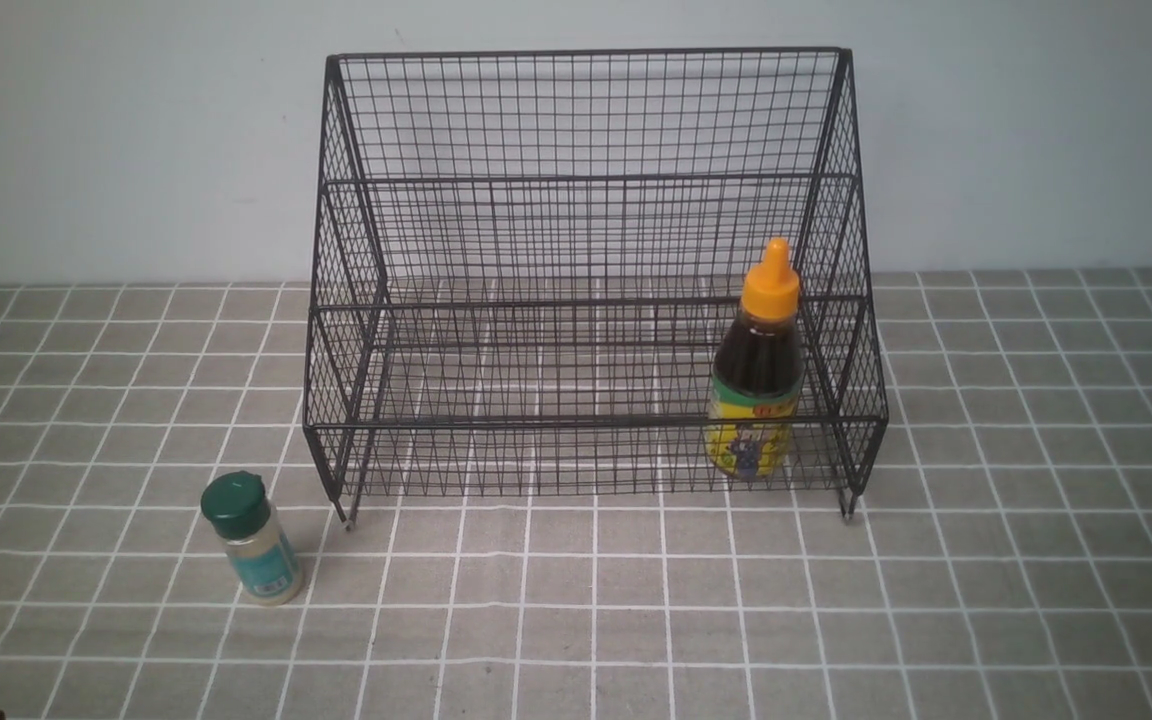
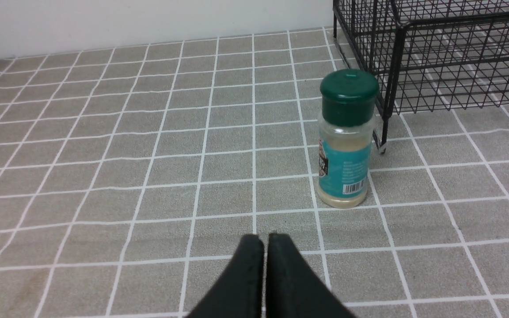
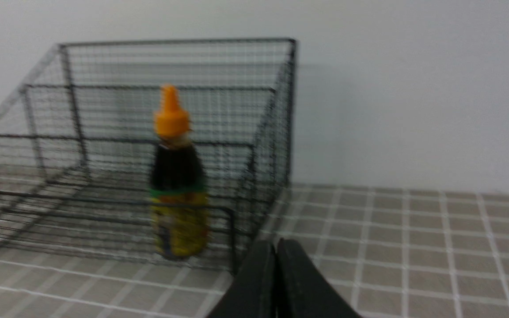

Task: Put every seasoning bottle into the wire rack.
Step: Use the left arm to grab the condiment bottle closest to it

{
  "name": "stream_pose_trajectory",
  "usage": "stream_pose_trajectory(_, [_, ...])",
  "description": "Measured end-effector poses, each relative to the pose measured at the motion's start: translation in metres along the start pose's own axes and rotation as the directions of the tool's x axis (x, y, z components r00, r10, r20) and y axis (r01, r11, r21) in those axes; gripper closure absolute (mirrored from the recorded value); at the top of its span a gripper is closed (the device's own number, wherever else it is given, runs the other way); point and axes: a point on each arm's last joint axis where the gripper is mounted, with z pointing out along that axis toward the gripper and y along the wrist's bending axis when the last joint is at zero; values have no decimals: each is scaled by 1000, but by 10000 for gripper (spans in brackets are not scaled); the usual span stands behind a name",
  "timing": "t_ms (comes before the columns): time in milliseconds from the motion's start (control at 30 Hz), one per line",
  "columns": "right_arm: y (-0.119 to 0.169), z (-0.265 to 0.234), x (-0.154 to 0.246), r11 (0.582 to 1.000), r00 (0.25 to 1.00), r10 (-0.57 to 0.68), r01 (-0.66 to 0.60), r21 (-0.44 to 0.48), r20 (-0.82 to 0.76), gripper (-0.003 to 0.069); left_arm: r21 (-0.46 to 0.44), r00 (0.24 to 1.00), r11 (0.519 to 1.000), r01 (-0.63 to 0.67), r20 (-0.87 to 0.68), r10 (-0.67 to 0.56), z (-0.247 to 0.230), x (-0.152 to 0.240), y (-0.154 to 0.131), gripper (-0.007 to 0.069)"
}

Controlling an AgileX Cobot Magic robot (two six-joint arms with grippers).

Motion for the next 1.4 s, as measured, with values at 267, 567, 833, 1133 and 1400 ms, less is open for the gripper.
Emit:
stream_pose_trajectory(267, [-12, 5, 31, 985, 994, 12, 6, 173, -107, 669, 0, 1000, 1000, 0, -1, 0, 0, 0, 0, 632])
stream_pose_trajectory(567, [-12, 5, 31, 985, 994, 13, 6, 175, -106, 669, 0, 1000, 1000, 0, -1, 0, 0, 0, 0, 632])
stream_pose_trajectory(833, [-12, 5, 31, 985, 994, 13, 6, 175, -106, 669, 0, 1000, 1000, 0, -1, 0, 0, 0, 0, 632])
stream_pose_trajectory(1133, [-12, 5, 31, 985, 994, 9, 10, 175, -107, 669, 0, 1000, 1000, 0, -1, 0, 0, 0, 0, 632])
stream_pose_trajectory(1400, [-12, 5, 31, 985, 994, 7, 11, 175, -107, 669, 16, 996, 997, 78, 50, -79, 0, -4, -1, 632])
